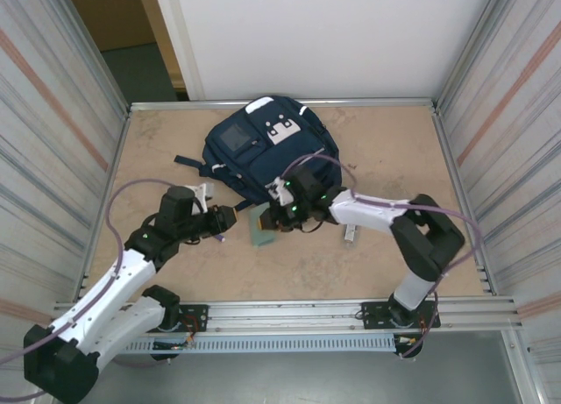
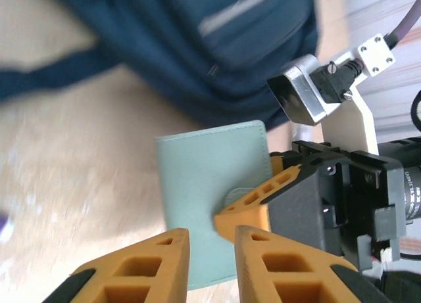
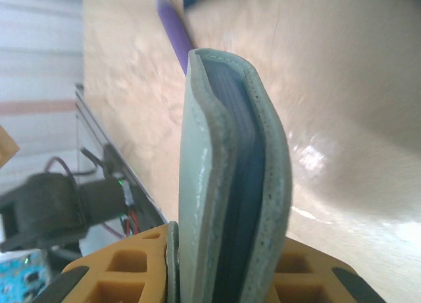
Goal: Pack the student bag
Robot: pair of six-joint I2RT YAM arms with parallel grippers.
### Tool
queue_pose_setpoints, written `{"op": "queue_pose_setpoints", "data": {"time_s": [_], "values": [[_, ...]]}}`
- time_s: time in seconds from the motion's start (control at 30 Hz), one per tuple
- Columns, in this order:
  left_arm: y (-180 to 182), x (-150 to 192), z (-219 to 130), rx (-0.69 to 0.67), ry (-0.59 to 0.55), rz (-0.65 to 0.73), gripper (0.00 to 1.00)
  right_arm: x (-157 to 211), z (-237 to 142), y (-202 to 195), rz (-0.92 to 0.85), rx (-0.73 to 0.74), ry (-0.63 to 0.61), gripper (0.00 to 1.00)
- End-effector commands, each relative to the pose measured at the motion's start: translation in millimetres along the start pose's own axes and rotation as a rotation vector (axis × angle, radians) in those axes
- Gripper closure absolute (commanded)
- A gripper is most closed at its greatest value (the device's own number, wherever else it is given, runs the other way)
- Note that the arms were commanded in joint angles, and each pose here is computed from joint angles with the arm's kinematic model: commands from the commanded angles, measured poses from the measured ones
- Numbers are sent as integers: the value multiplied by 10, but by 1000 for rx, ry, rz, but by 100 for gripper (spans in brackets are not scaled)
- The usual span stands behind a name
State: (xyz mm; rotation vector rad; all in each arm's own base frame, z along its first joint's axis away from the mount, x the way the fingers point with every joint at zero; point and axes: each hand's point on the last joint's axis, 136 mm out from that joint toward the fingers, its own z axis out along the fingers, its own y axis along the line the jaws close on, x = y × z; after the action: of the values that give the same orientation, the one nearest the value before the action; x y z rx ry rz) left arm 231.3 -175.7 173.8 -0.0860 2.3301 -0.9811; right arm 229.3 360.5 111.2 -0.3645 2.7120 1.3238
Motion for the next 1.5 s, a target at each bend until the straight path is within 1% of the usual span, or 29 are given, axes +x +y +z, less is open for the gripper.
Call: {"op": "queue_pose_setpoints", "data": {"time_s": [0.0,0.03,0.1,0.17,0.2,0.27,0.33,0.43,0.5,0.57,0.63,0.73,0.83,0.93,1.0,1.03,1.13,1.2,1.27,1.3,1.4,1.47], "values": [[-390,-563,-89,78,-216,218,73,-213,-507,-85,-53,101,-118,97],[-512,-639,-88,101,-232,280,72,-290,-658,-152,-42,132,-158,97],[-781,-723,-5,117,-235,460,71,-446,-1018,-322,-12,208,-254,96],[-1077,-671,172,95,-211,720,70,-606,-1476,-592,56,301,-382,96],[-1198,-655,261,80,-199,823,68,-647,-1662,-681,88,327,-432,96],[-1390,-575,500,46,-142,1005,60,-708,-2117,-910,181,380,-555,96],[-1479,-500,733,37,-75,1114,53,-684,-2488,-1111,268,423,-656,96],[-1505,-447,1110,38,11,1197,45,-576,-2920,-1308,350,460,-785,95],[-1428,-493,1361,-21,51,1228,43,-474,-3112,-1412,399,478,-847,96],[-1351,-576,1595,-86,81,1234,43,-371,-3262,-1431,418,482,-903,97],[-1300,-618,1799,-91,110,1217,43,-295,-3327,-1443,420,487,-924,98],[-1200,-641,2073,-73,165,1153,42,-186,-3376,-1474,420,523,-923,98],[-1083,-627,2292,-90,218,1120,41,-116,-3406,-1470,416,547,-924,97],[-918,-582,2501,-136,258,1110,40,-81,-3409,-1470,403,555,-927,97],[-851,-602,2565,-169,270,1101,39,-64,-3397,-1490,410,559,-927,97],[-737,-517,2661,-180,307,1094,39,-65,-3388,-1489,414,552,-926,97],[-695,-403,2730,-150,340,1084,38,-73,-3330,-1479,417,521,-910,97],[-637,-386,2773,-166,345,1080,38,-74,-3304,-1500,421,518,-905,97],[-578,-385,2797,-185,354,1080,41,-67,-3288,-1523,439,513,-906,97],[-553,-388,2807,-195,357,1083,48,-76,-3272,-1516,444,499,-904,97],[-512,-487,2785,-238,343,1086,80,-110,-3216,-1488,441,453,-898,97],[-621,-581,2681,-243,319,1084,98,-127,-3163,-1483,436,427,-889,97]]}}
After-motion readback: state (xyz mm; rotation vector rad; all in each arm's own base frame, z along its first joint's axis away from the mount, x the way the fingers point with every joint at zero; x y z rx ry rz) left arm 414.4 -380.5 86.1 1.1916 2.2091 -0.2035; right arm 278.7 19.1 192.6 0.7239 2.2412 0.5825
